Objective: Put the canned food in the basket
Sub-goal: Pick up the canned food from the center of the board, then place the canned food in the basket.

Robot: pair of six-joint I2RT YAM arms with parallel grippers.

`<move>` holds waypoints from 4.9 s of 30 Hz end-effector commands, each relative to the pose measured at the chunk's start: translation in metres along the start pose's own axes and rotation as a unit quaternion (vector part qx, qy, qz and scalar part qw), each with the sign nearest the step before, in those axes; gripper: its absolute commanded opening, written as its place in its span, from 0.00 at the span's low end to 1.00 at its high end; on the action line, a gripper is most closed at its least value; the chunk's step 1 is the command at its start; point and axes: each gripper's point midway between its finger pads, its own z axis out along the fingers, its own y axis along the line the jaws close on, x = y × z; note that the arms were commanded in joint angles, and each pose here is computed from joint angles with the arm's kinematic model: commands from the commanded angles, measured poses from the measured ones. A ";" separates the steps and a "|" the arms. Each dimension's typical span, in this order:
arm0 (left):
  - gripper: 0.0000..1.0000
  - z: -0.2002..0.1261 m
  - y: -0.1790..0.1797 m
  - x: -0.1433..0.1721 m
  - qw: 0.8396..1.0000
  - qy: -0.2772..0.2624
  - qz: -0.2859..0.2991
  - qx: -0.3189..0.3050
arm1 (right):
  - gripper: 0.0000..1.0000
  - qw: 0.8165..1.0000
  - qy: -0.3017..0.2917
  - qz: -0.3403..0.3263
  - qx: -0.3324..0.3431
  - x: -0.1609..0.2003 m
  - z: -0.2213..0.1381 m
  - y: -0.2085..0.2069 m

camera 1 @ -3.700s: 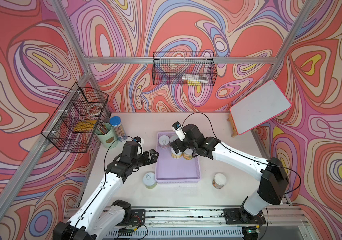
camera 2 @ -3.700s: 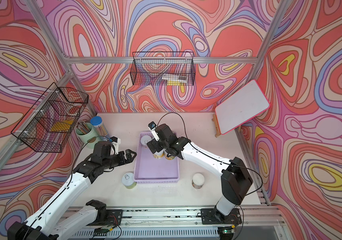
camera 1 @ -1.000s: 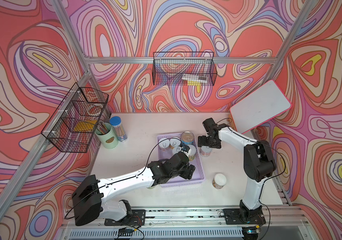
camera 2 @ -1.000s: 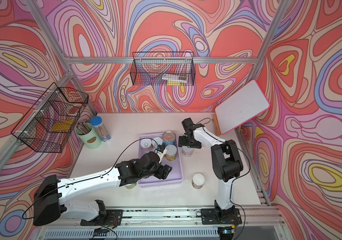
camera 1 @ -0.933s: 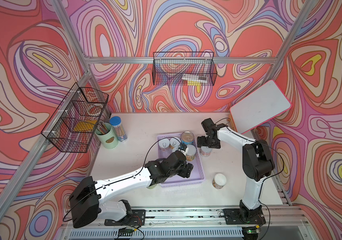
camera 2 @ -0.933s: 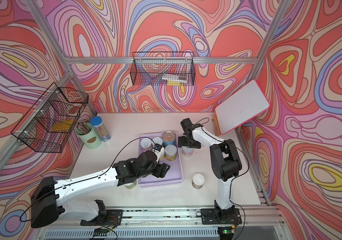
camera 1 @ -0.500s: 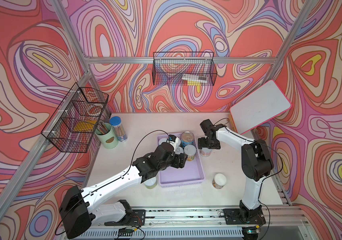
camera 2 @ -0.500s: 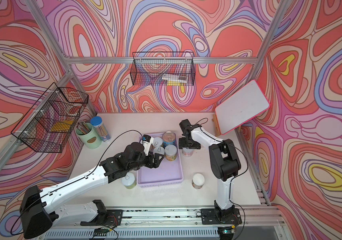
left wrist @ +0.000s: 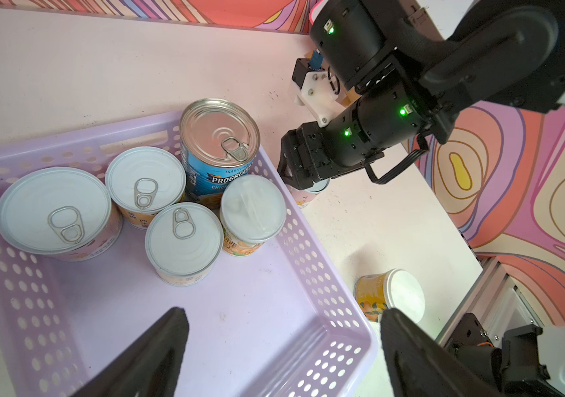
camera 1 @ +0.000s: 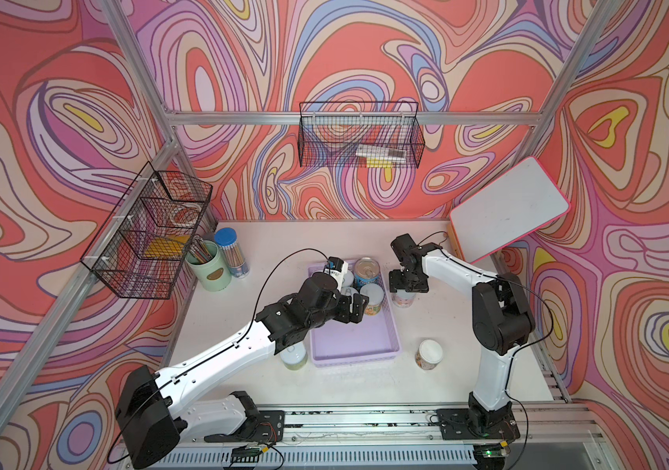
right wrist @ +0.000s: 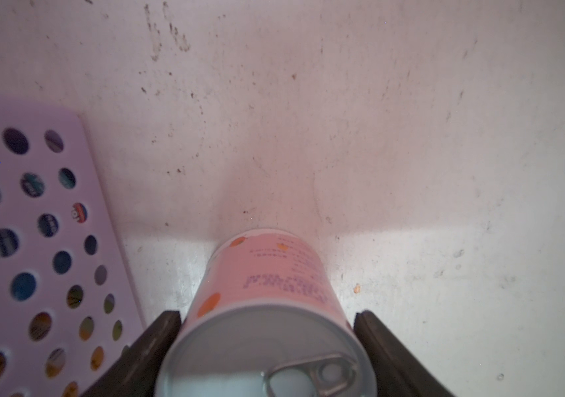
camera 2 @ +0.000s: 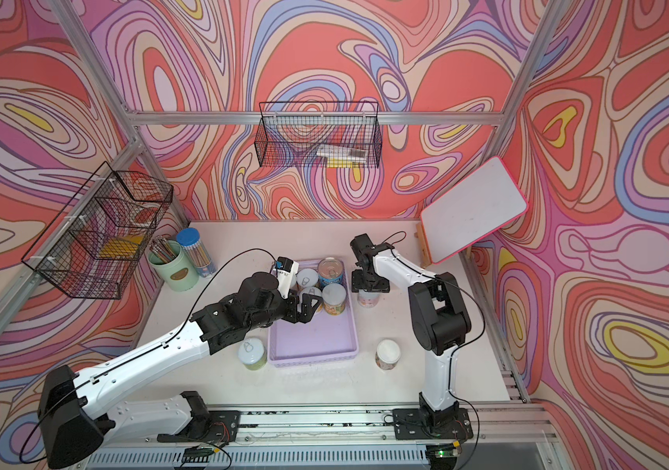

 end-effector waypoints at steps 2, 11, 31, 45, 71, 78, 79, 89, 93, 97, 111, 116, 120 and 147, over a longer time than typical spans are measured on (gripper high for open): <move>0.95 -0.008 -0.001 -0.008 1.000 -0.007 0.009 0.001 | 0.68 1.000 -0.003 -0.003 0.003 -0.002 -0.005 0.000; 0.99 -0.008 0.004 -0.006 1.000 0.002 0.013 -0.014 | 0.50 1.000 -0.027 0.002 0.015 -0.007 -0.024 -0.008; 0.99 -0.031 0.025 -0.033 0.994 -0.024 0.041 -0.098 | 0.00 0.977 -0.181 -0.039 -0.102 0.003 -0.167 -0.002; 0.99 -0.035 0.060 -0.035 0.994 -0.037 -0.013 -0.106 | 0.00 0.935 -0.202 -0.196 -0.217 0.036 -0.199 0.101; 0.99 -0.082 0.139 -0.011 0.976 -0.058 -0.133 -0.161 | 0.00 0.757 -0.281 -0.463 -0.366 0.047 -0.216 0.234; 0.99 -0.087 0.151 -0.003 0.972 -0.053 -0.185 -0.134 | 0.00 0.755 -0.197 -0.531 -0.331 0.053 -0.176 0.239; 0.99 -0.088 0.152 -0.002 0.971 -0.054 -0.194 -0.127 | 0.00 0.756 -0.188 -0.534 -0.329 0.053 -0.170 0.240; 0.99 -0.099 0.166 -0.004 0.958 -0.080 -0.263 -0.083 | 0.00 0.750 -0.166 -0.568 -0.297 0.051 -0.139 0.253; 0.99 -0.103 0.172 -0.003 0.951 -0.091 -0.286 -0.075 | 0.00 0.740 -0.159 -0.592 -0.277 0.058 -0.127 0.261; 0.99 -0.107 0.175 -0.002 0.948 -0.098 -0.295 -0.073 | 0.00 0.735 -0.148 -0.606 -0.267 0.062 -0.119 0.268; 0.99 -0.112 0.175 -0.004 0.947 -0.100 -0.297 -0.068 | 0.00 0.734 -0.138 -0.620 -0.241 0.060 -0.091 0.279; 0.99 -0.112 0.176 -0.001 0.947 -0.098 -0.299 -0.071 | 0.00 0.738 -0.142 -0.621 -0.223 0.053 -0.078 0.282; 0.99 -0.112 0.177 -0.001 0.946 -0.097 -0.299 -0.072 | 0.00 0.739 -0.149 -0.620 -0.216 0.048 -0.070 0.286; 0.99 -0.108 0.178 0.005 0.945 -0.091 -0.305 -0.069 | 0.27 0.774 -0.192 -0.588 -0.135 0.017 -0.034 0.282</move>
